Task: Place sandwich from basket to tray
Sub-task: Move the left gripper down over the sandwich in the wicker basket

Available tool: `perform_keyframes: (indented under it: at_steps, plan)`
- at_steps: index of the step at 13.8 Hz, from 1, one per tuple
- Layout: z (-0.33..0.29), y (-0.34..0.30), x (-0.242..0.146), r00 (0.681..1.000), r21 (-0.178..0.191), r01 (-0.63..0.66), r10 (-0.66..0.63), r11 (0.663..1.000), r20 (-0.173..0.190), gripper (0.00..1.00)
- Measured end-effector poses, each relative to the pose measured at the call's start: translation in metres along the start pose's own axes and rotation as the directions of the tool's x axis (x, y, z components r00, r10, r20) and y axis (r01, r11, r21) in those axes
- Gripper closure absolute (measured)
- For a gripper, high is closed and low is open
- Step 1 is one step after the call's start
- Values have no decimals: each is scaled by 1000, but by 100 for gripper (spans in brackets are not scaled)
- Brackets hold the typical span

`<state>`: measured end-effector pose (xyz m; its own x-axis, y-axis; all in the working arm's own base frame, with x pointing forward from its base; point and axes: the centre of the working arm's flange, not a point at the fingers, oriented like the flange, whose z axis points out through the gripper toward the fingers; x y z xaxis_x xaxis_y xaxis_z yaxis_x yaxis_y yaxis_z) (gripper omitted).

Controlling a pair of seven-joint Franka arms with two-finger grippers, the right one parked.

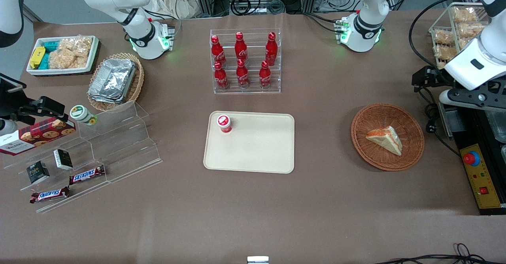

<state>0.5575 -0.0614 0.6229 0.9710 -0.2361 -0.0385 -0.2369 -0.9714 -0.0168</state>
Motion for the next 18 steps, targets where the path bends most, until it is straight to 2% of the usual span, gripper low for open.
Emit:
perform_keyframes:
  at_steps: [3,5,6,7,8,9,10,11,12,14,16,17,18]
  plan:
    - [8,-5,4,1000,-7,0,0,1000,17,0]
    - [24,-16,3,997,-9,40,-40,999,69,0]
    - [40,-28,3,988,-4,120,-119,993,96,0]
    - [58,-41,4,967,5,231,-230,973,109,0]
    - [77,-50,6,940,13,327,-327,945,100,0]
    - [99,-52,9,913,16,402,-401,916,75,0]
    - [121,-52,10,880,15,472,-472,882,50,0]
    - [146,-50,10,833,11,552,-552,834,27,0]
    - [173,-48,9,771,2,636,-636,771,4,0]
    - [225,-44,3,625,-36,779,-780,626,-35,0]
    - [270,-41,-4,491,-73,867,-870,493,-43,0]
    - [289,-41,-5,444,-80,892,-896,445,-35,0]
    - [304,-41,-5,416,-80,905,-909,417,-25,0]
